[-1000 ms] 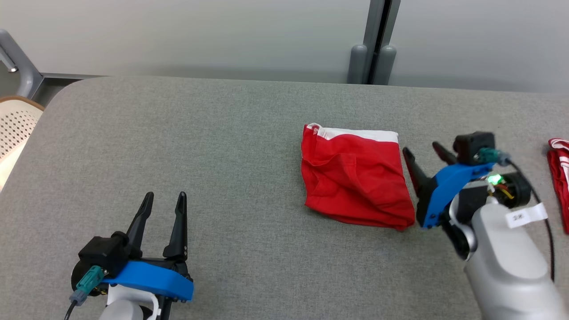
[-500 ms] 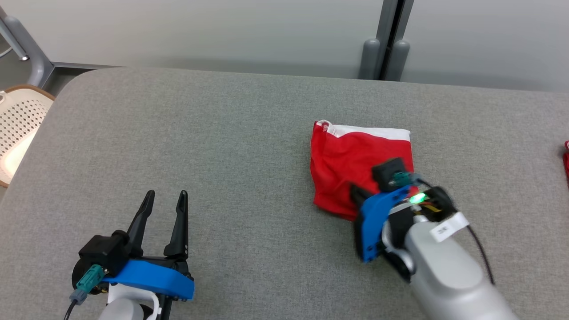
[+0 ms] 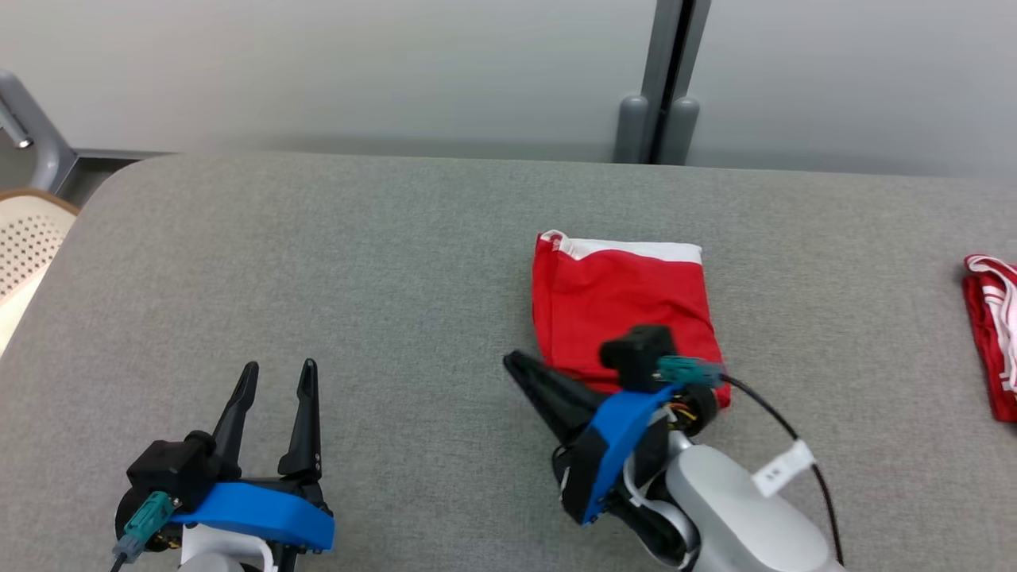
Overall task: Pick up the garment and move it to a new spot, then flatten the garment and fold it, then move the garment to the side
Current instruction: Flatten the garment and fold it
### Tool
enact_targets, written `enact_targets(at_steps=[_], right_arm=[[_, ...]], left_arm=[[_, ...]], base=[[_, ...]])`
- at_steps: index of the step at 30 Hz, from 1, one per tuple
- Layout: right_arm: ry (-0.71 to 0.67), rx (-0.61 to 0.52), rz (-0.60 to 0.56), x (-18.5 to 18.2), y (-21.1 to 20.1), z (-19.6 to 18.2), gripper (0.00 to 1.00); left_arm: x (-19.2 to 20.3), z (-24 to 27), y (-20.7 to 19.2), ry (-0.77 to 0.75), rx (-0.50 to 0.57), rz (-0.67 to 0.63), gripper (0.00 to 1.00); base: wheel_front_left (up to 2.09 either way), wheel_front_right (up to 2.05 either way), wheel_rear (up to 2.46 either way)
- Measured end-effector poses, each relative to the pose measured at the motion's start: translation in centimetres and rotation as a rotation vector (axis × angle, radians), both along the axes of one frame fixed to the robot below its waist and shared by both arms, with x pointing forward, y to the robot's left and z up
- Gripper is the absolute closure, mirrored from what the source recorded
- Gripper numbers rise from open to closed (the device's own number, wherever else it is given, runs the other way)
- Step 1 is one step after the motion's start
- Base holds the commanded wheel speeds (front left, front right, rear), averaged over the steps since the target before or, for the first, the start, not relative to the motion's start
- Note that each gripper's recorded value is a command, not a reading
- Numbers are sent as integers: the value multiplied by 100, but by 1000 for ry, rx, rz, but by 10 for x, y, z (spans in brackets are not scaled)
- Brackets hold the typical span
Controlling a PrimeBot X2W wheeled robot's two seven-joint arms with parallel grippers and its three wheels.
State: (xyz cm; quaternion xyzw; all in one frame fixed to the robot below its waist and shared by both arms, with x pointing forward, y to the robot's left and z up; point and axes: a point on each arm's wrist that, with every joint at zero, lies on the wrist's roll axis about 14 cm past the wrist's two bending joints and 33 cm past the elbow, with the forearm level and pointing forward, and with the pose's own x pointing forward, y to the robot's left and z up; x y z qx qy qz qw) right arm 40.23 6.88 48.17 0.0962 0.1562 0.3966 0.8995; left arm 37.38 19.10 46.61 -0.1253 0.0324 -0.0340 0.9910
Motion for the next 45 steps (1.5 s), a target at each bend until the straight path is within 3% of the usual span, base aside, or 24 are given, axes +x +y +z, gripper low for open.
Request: enact_targets(at_steps=[1,10,16,24,29,39,45], right_arm=[[-28,60,-75,7,-15,10,0],[-205,145,-409,25,-108,37,0],[-271,57,-595,15,-178,36,0],[-257,-23,-744,-8,-235,32,0],[-242,-46,-791,-20,-253,29,0],[-264,-140,-777,-35,-254,26,0],[-273,-141,-780,-38,-255,23,0]], left_arm=[[0,0,-2,0,1,-4,0],[-2,4,-8,-10,-4,-19,0],[-1,5,-14,-12,2,-38,0],[2,5,-16,-10,4,-41,0],[1,5,-16,-7,5,-38,0],[-9,1,-15,6,14,-40,0],[-13,0,-14,7,17,-34,0]], base=[[0,0,0],[0,0,0],[0,0,0],[0,0,0],[0,0,0],[0,0,0],[0,0,0]])
